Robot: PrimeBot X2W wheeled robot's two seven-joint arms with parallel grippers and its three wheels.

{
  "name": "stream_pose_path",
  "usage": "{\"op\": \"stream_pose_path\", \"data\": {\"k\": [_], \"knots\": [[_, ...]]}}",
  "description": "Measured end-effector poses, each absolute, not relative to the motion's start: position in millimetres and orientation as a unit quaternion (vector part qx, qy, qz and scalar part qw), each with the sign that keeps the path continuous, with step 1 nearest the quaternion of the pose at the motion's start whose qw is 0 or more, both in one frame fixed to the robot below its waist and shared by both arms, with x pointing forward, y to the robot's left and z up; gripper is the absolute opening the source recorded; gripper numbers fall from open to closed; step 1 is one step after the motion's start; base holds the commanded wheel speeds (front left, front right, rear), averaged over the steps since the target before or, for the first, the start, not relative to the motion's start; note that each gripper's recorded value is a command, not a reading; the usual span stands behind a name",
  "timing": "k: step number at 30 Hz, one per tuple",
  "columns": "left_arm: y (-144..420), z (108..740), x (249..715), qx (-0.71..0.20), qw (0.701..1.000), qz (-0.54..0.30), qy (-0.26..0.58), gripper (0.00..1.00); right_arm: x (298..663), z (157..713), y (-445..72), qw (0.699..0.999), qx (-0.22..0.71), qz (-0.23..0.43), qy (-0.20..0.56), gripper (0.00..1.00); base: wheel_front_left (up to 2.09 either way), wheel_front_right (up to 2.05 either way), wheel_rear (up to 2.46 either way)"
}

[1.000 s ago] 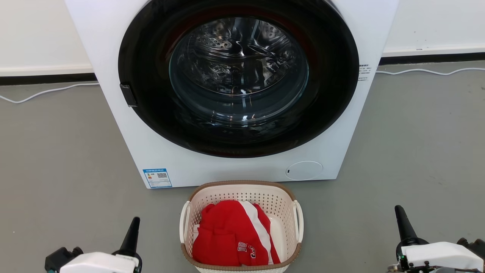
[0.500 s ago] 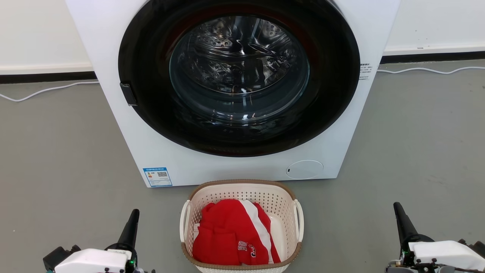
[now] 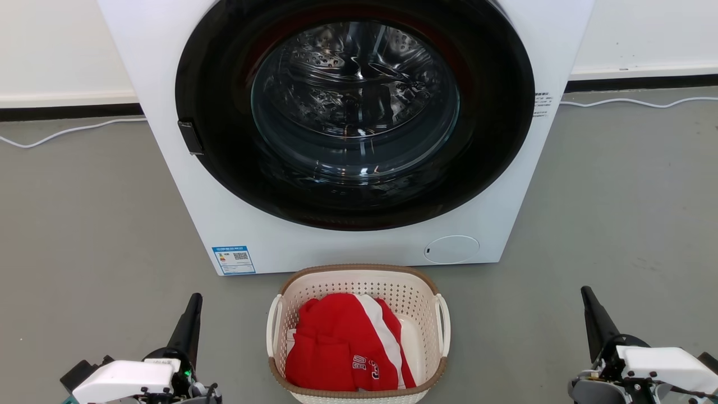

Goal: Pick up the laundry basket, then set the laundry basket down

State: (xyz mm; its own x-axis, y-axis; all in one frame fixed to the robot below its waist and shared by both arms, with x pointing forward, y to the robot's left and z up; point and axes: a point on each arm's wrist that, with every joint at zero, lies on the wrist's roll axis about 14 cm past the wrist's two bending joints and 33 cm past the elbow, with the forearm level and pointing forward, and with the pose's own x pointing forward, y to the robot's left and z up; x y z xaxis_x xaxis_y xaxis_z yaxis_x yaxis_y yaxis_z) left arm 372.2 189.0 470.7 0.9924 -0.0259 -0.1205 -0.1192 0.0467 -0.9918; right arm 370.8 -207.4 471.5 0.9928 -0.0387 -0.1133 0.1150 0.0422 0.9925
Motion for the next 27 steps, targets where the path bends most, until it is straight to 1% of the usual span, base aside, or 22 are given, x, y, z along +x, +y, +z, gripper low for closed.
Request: {"op": "stream_pose_path", "data": {"k": [5, 27], "knots": [[188.8, 474.6, 373.0, -0.708, 0.704, 0.028, 0.043, 0.00, 375.8, 480.6, -205.9, 0.704, 0.709, -0.040, 0.018, 0.00, 0.00, 0.00, 0.00], [189.6, 475.3, 373.1, -0.709, 0.704, 0.028, 0.042, 0.00, 376.0, 481.1, -205.6, 0.704, 0.709, -0.039, 0.019, 0.00, 0.00, 0.00, 0.00]]}}
